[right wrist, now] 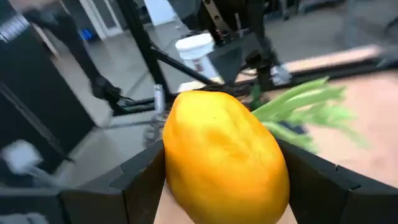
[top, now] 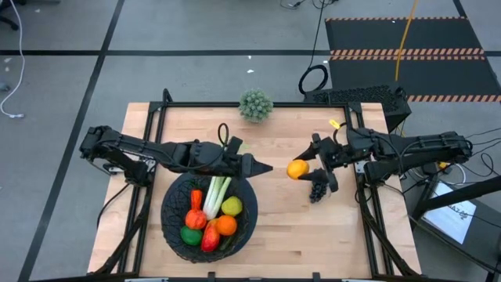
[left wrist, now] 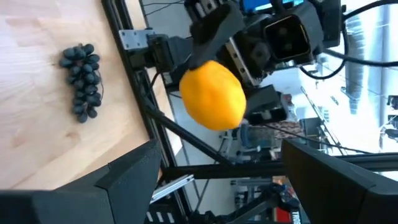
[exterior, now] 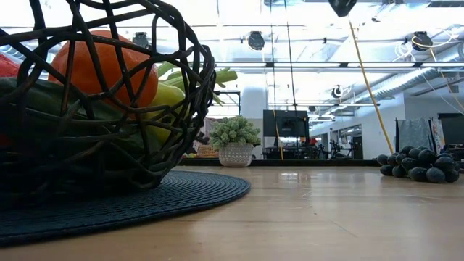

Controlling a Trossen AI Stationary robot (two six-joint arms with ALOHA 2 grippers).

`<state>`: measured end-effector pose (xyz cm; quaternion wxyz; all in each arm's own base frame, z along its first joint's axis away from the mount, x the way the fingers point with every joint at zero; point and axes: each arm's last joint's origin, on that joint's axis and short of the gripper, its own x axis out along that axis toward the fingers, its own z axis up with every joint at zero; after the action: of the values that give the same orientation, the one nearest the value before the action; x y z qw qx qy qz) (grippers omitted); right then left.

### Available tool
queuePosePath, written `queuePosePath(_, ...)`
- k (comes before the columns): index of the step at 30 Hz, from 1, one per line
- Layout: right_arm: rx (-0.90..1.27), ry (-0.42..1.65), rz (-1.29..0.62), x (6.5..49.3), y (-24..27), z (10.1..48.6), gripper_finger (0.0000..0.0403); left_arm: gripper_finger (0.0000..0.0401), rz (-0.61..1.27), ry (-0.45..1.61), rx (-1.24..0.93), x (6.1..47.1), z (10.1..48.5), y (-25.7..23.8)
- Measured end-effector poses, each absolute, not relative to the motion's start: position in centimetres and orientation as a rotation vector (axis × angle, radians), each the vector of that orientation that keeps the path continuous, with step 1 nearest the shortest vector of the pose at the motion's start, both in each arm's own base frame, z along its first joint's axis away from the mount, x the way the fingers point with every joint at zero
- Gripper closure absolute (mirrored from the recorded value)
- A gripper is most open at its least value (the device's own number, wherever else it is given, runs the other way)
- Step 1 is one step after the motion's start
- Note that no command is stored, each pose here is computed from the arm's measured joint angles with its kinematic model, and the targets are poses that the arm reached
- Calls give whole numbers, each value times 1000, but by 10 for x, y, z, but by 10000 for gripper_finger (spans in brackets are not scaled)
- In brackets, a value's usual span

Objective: Build produce basket
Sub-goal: Put the yellow lemon into the black wire basket

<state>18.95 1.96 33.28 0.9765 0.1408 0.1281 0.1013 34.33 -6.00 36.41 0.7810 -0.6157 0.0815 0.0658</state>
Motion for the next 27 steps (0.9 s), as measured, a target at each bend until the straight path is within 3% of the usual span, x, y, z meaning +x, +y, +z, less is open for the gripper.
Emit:
queuePosePath(9, -65, 239, 156, 190, 17, 331, 131, 70, 142, 174, -1331, 343, 364, -60)
queuePosePath(14, -127, 238, 105, 190, 15, 331, 131, 70, 176, 145, -1326, 343, 364, -59)
queuePosePath(27, 340, 301, 31, 189, 15, 327, 131, 70, 182, 86, -1355, 344, 368, -58)
